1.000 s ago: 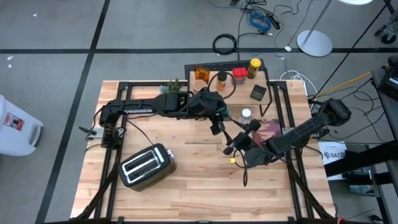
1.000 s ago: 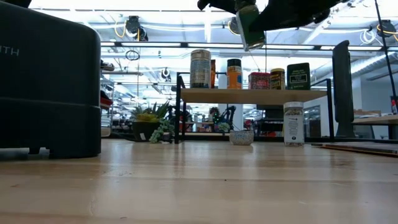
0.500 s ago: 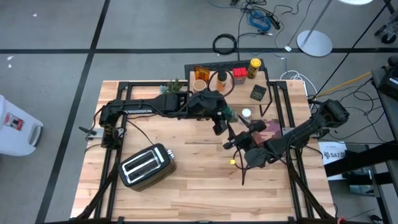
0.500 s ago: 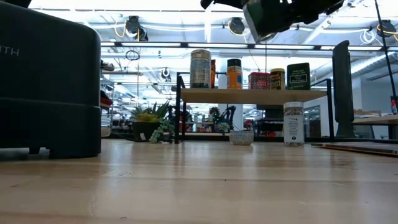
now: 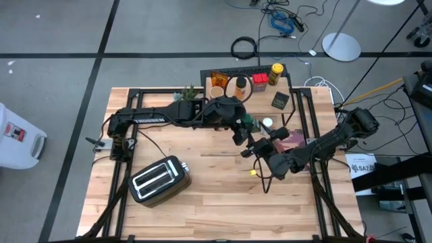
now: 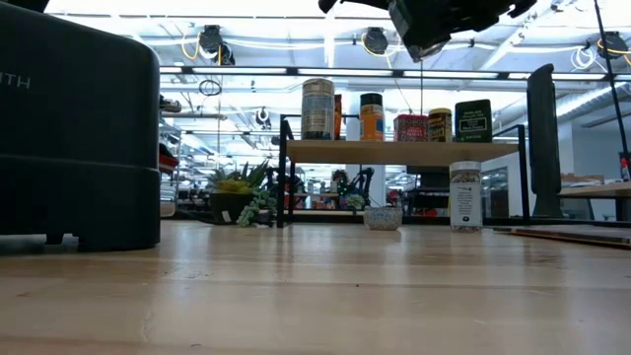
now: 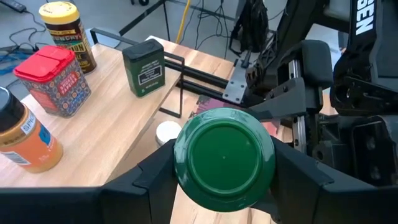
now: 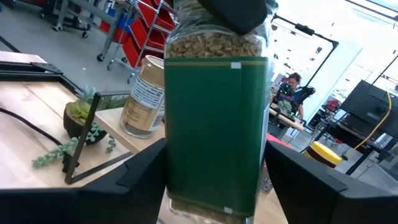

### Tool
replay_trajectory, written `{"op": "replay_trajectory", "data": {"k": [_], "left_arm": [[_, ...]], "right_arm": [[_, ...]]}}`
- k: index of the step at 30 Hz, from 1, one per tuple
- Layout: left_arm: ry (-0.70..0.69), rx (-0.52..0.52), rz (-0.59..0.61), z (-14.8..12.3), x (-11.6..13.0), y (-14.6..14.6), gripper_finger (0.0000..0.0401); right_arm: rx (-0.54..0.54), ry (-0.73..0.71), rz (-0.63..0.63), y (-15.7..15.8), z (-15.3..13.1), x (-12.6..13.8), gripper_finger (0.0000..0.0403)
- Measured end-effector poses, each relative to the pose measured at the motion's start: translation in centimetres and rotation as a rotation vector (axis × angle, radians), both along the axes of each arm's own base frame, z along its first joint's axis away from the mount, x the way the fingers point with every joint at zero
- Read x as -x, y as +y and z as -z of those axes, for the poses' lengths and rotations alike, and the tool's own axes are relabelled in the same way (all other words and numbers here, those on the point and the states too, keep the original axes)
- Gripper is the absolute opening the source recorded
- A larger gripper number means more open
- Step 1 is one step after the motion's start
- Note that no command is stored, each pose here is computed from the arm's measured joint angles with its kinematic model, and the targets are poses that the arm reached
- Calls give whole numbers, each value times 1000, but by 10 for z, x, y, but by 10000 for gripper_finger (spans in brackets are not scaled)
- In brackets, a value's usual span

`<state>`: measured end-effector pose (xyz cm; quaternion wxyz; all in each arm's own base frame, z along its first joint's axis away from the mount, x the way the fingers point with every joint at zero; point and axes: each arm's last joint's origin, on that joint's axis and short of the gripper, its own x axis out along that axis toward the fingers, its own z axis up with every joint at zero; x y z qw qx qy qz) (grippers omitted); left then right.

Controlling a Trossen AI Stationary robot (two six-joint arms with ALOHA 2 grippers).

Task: Shelf spices
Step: Put the green seasoning bottle on the shelf

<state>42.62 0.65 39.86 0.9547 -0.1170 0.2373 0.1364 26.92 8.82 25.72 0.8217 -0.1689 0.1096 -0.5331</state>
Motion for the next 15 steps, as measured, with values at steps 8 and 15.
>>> {"op": "replay_trajectory", "data": {"k": [8, 15], "left_arm": [[-1, 24, -4, 0, 1, -1, 210], [14, 25, 36, 0, 1, -2, 225]], "right_arm": [[13, 29, 4, 0, -4, 0, 207], [15, 32, -11, 5, -7, 2, 195]]}}
